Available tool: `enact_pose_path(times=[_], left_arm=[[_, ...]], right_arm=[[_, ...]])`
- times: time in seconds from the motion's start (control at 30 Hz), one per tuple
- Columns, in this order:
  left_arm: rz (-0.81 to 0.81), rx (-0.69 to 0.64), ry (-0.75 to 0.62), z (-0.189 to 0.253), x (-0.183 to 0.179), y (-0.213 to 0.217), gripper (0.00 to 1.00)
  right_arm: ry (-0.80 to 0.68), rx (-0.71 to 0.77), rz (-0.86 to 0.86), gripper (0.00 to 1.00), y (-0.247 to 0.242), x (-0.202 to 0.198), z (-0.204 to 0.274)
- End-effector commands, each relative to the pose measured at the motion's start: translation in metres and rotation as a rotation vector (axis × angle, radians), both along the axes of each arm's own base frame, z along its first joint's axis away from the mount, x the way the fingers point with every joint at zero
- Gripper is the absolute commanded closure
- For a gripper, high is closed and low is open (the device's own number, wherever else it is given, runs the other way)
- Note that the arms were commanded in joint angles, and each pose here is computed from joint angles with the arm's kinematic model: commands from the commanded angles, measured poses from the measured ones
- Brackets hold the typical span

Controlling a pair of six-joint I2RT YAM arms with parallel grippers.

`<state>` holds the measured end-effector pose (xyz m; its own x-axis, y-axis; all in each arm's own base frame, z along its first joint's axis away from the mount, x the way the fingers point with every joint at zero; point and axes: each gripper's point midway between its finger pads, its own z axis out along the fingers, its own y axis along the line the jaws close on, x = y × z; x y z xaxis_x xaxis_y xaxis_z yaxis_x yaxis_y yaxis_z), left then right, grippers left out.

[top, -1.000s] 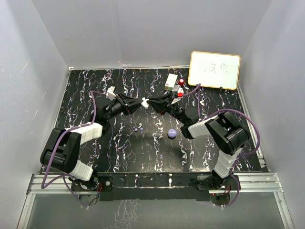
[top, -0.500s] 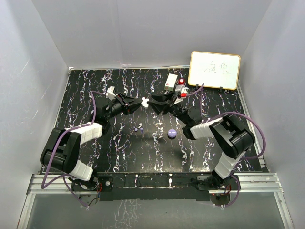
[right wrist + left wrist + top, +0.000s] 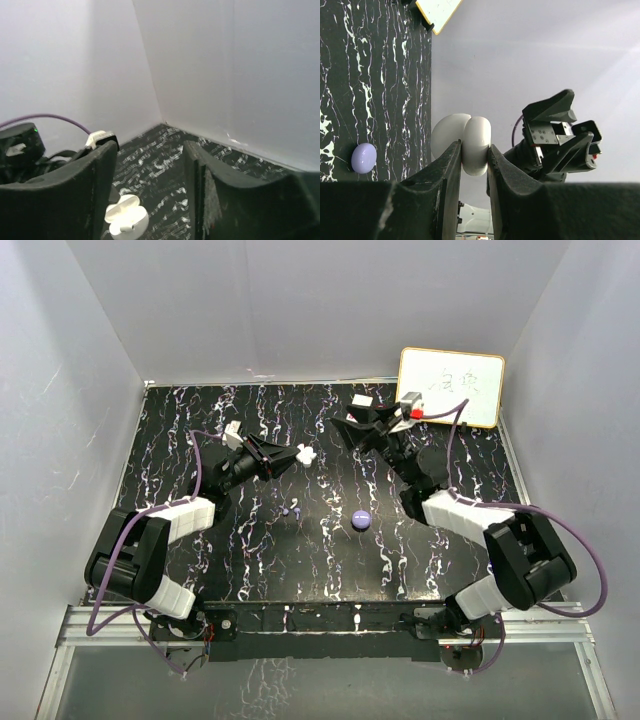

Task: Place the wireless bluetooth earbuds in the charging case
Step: Adjust the earbud with the charging case.

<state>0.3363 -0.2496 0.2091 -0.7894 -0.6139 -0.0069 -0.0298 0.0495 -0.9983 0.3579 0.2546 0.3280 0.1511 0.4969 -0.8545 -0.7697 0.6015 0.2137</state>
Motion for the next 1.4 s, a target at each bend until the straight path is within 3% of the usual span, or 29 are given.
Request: enact_pose_path(times=[0.0,0.13,0.27,0.63,1.37], left_arm=[[-0.034,-0.03,-0.096,0.027,-0.008,-0.003,1.0],[-0.043,-0.033,-0.097,0.026,-0.009,-0.004,1.0],[-0.055,-0.033,-0.095,0.024,-0.011,-0.004,1.0],[-0.041,-0.019,-0.08,0.019,-0.009,-0.003,1.0],[-0.04,-0.007,-0.069,0.013,-0.004,-0.005,1.0]], right_arm=[[0.103,-0.194,-0.027,0.44,0.009,0.017,-0.022],[0.232,-0.194,-0.101,0.45,0.0,0.033,-0.037],[0.347,-0.218,-0.204,0.38,-0.011,0.048,-0.055],[0.362,-0.343,-0.231,0.34,0.006,0.043,-0.077],[0.357,-0.38,-0.204,0.34,0.022,0.021,-0.083]])
